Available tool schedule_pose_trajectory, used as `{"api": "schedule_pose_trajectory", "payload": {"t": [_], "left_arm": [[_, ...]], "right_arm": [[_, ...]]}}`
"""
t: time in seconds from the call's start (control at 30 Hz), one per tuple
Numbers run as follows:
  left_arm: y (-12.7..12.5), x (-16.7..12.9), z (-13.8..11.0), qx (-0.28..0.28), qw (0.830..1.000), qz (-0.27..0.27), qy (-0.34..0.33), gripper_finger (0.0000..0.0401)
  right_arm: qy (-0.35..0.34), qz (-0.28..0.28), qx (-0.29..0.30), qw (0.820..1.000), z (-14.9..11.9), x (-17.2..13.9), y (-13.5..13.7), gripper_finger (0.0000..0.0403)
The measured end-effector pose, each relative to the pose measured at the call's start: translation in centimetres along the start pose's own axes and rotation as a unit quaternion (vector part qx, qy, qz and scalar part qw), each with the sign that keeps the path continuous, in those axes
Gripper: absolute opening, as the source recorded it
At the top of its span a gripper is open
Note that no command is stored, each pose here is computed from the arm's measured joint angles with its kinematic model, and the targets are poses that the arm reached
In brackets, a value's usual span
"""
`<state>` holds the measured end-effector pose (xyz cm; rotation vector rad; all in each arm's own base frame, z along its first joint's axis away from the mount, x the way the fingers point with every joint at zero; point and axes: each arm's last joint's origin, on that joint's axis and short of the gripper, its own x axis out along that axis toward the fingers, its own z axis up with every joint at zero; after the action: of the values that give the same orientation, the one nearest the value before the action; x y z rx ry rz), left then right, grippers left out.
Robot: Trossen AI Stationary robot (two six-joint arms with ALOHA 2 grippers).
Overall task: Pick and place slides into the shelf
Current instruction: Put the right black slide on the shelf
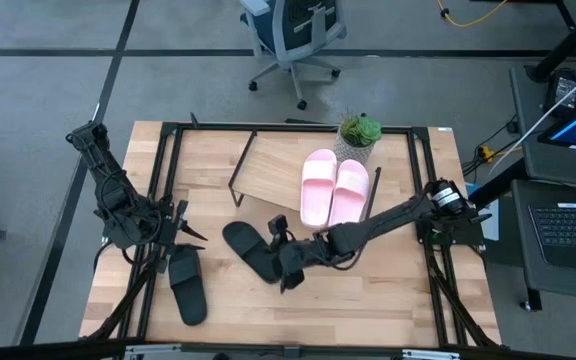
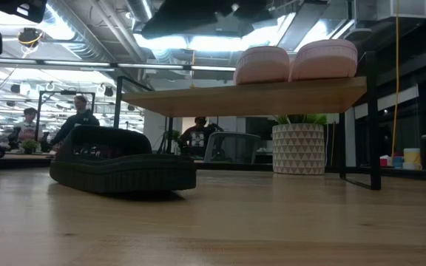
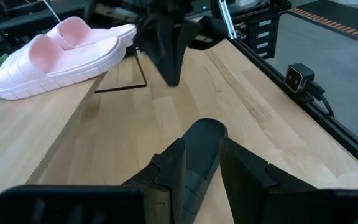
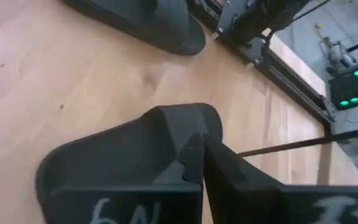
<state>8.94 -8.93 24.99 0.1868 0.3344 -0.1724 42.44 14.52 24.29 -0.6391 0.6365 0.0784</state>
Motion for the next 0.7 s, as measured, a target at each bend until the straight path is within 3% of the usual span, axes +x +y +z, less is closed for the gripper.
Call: {"api": "schedule_pose_trajectory", "payload": {"t": [0.13, 0.43, 0.7], "left_arm": [[0.0, 0.0, 0.0, -0.008, 1.0, 0.0, 0.0, 0.0089], [0.1, 0.1, 0.0, -0.009, 1.0, 0.008, 0.001, 0.0089], [0.2, 0.1, 0.0, -0.009, 1.0, 0.011, 0.001, 0.0089]], "right_arm": [[-0.005, 0.022, -0.018, 1.0, -0.5, 0.9, -0.6, 0.0006], [0.006, 0.016, -0.048, 0.999, -0.8, 1.3, -0.2, 0.0006], [-0.014, 0.006, -0.058, 0.998, 1.0, 0.0, 1.4, 0.0006]]}}
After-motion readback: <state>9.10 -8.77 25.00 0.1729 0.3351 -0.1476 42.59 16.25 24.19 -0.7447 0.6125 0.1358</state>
